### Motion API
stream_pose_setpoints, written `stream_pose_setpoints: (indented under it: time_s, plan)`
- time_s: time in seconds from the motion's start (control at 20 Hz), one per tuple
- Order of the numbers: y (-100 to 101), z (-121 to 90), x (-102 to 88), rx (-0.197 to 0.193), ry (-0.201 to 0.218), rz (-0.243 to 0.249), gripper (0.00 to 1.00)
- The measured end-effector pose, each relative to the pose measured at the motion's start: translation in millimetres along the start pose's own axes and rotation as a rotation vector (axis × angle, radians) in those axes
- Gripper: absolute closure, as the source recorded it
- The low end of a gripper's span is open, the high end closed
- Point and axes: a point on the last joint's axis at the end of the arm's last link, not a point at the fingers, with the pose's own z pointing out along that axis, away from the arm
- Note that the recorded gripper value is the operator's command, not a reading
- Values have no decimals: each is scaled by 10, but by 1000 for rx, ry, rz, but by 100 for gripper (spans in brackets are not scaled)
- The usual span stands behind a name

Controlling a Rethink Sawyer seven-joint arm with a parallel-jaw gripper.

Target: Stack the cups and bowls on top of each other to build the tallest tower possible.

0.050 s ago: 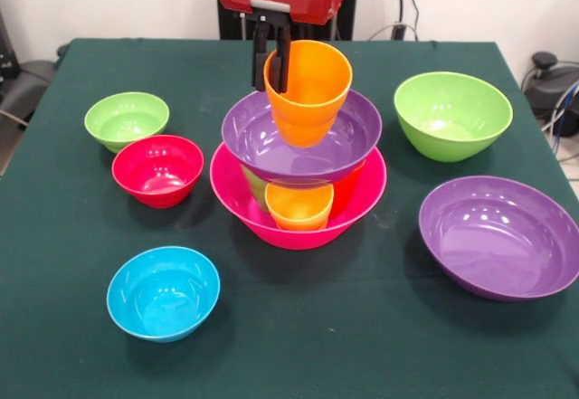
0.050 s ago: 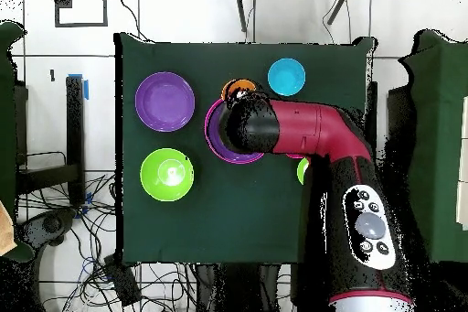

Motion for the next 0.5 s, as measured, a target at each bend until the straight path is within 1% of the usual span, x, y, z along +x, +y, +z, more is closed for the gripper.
stream_pose_setpoints:
  time_s: [0.2,0.25,0.5]
  plan:
    - [-42,1,21,16,0,0,100]
    - [-73,-1,30,26,-1,0,100]
    - [-160,10,63,44,4,5,100]
